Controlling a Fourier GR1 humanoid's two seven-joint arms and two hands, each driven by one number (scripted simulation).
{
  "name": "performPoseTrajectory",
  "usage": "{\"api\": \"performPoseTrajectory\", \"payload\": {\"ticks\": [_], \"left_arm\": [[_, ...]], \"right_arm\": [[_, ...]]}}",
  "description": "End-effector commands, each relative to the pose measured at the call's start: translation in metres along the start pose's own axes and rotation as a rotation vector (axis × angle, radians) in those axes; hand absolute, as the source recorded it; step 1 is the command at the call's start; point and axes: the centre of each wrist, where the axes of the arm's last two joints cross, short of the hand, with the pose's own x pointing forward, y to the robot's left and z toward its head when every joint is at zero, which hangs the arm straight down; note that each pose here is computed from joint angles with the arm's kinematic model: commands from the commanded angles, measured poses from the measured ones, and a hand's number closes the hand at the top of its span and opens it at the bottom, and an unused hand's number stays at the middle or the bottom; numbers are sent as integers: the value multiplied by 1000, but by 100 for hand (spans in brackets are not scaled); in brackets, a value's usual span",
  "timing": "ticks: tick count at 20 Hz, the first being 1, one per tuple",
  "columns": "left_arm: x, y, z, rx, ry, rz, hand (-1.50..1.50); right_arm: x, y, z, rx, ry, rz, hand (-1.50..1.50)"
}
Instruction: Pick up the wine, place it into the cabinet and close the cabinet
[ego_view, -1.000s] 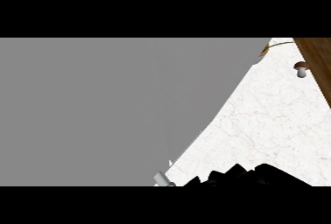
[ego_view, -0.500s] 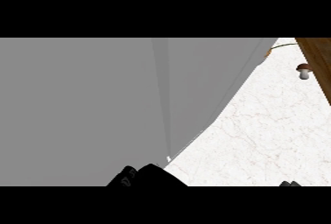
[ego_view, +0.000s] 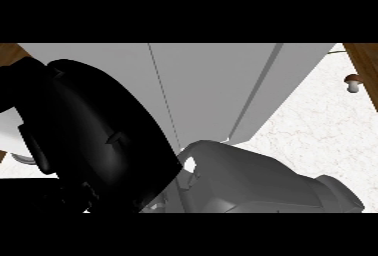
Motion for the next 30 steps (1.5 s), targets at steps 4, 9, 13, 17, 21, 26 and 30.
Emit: {"api": "performPoseTrajectory", "payload": {"ticks": [4,9,13,17,21,26,30], "left_arm": [[13,15,4,-4,-7,-2,150],[20,25,-2,2,-16,-18,150],[31,21,-5,-5,-38,-39,150],[26,27,-4,7,-26,-27,150],[29,19,-8,-4,-21,-22,150],[30,17,-12,23,-35,-32,150],[32,18,-14,6,-33,-36,150]], "right_arm": [[-18,-20,-62,-100,81,-19,150],[-58,-49,-88,-188,116,10,150],[-92,-74,-94,-256,147,59,150],[-118,-88,-87,-282,166,99,150],[-131,-105,-80,-280,169,109,150],[-147,-124,-69,-326,157,160,150],[-156,-125,-65,-305,163,159,150]]}}
